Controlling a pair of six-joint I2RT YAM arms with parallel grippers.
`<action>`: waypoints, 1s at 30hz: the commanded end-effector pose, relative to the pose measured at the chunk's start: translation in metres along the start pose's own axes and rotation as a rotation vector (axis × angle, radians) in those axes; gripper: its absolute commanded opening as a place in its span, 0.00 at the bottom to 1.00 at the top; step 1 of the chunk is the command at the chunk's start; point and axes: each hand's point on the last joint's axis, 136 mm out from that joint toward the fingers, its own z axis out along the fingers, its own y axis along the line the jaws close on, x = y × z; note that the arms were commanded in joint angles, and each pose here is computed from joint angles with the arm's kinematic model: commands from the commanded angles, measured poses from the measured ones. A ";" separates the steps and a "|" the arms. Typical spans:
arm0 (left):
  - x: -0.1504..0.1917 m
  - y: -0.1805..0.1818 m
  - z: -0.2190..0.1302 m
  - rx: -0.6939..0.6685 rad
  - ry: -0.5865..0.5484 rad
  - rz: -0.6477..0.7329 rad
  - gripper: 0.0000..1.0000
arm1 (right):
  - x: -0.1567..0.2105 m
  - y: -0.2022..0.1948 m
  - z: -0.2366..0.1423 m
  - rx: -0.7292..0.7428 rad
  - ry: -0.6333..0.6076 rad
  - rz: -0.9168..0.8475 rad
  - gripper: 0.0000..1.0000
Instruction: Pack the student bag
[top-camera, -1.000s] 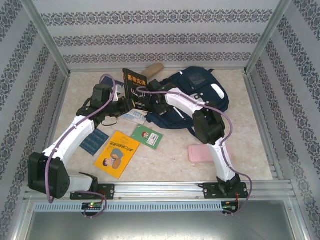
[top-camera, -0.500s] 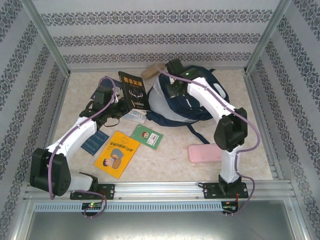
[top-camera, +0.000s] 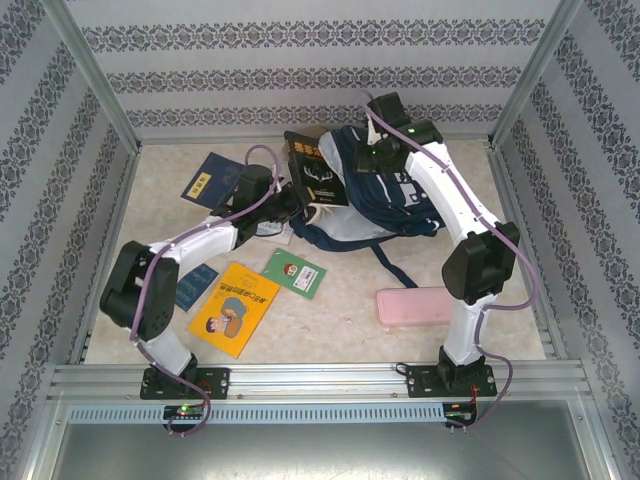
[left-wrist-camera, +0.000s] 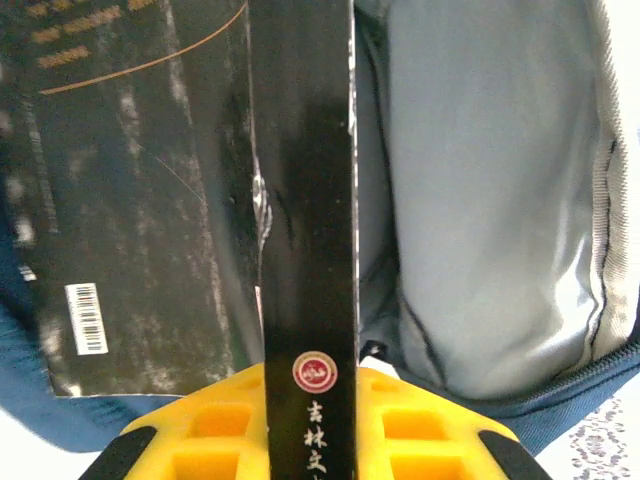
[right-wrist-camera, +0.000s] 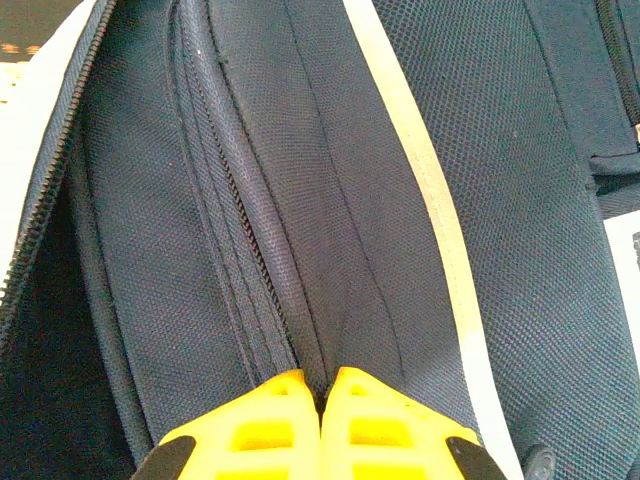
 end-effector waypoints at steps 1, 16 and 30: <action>-0.021 -0.071 0.010 0.240 -0.076 0.038 0.00 | -0.041 0.025 -0.055 -0.166 -0.160 0.108 0.00; 0.006 -0.103 0.053 0.461 -0.022 -0.050 0.00 | -0.054 0.012 -0.052 -0.217 -0.161 0.199 0.00; 0.060 -0.111 0.104 0.525 0.065 -0.058 0.00 | -0.061 0.013 -0.054 -0.254 -0.161 0.220 0.00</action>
